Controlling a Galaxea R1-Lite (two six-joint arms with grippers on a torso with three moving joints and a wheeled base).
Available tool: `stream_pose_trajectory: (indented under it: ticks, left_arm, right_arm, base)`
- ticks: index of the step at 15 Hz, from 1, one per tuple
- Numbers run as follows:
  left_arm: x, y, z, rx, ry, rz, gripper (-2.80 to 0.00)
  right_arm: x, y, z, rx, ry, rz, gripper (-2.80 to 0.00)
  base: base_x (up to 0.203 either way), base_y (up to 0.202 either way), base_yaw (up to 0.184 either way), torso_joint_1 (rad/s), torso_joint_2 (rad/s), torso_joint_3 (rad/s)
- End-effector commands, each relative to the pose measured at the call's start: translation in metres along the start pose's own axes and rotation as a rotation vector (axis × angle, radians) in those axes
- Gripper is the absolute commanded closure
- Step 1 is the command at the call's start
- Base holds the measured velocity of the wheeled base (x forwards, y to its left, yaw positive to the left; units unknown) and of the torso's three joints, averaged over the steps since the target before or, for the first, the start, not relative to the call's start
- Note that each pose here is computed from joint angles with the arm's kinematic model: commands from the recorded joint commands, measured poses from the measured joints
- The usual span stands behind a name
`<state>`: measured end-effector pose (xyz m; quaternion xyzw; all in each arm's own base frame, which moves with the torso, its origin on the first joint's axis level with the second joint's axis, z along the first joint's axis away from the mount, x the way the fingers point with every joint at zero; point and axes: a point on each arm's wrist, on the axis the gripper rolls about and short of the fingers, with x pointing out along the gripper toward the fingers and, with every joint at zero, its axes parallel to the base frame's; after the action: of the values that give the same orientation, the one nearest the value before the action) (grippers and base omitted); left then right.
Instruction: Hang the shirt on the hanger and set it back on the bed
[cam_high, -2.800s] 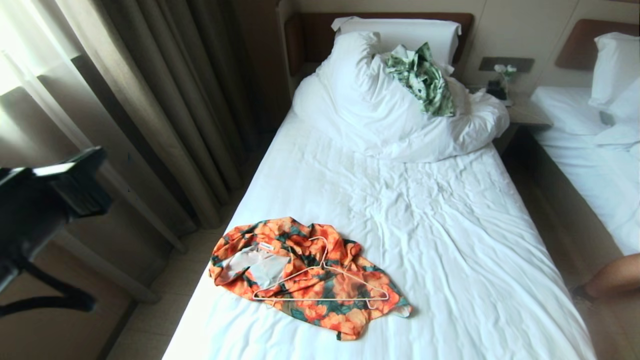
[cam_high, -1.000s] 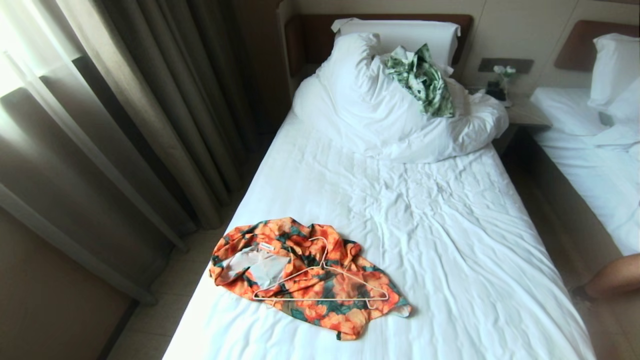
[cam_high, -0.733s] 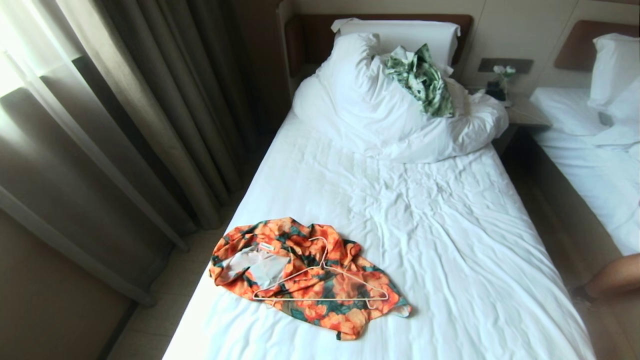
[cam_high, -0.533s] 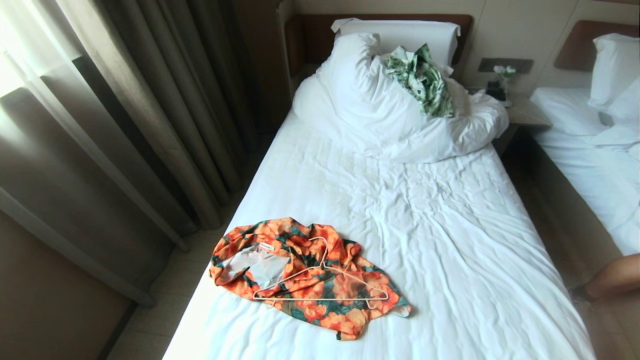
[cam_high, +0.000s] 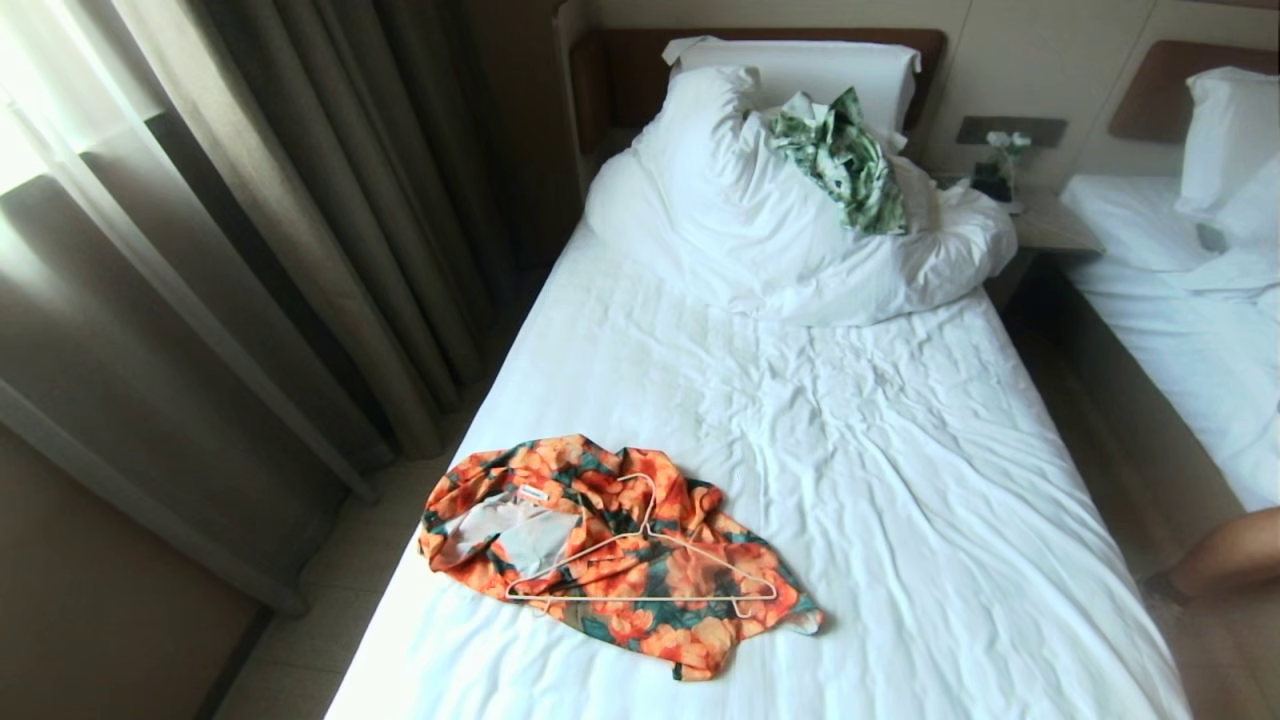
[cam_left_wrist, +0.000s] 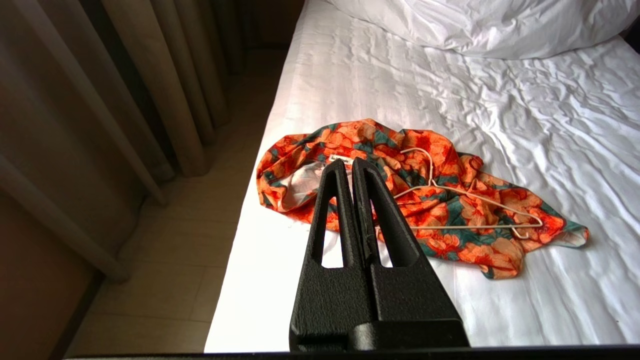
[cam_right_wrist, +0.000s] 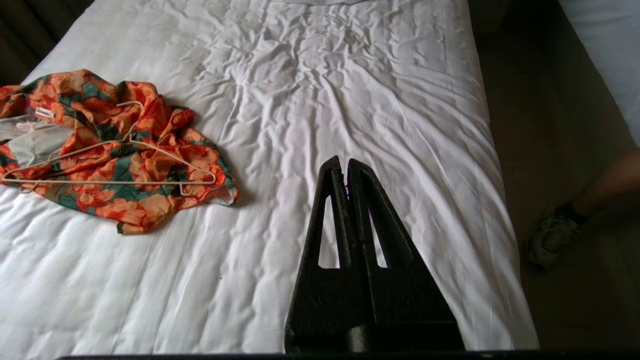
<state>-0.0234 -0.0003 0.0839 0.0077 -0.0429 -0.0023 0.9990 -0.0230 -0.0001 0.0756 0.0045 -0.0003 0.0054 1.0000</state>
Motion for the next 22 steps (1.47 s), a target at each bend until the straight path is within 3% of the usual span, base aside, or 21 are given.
stream_pose_trajectory:
  ticks: [1,22]
  left_arm:
    - [0.0024,-0.0002,-0.0108,0.0,0.041,-0.001,0.0]
    - [0.0024,-0.0001,-0.0108,-0.001,0.041,-0.001,0.0]
  right_arm:
    - [0.0002,0.0,-0.0003,0.0,0.002,0.001,0.0]
    - [0.0002,0.0,-0.0003,-0.001,0.002,0.003,0.0]
  base:
    - [0.0,0.0,0.0,0.0,0.0,0.0]
    - [0.0,0.0,0.0,0.0,0.0,0.0]
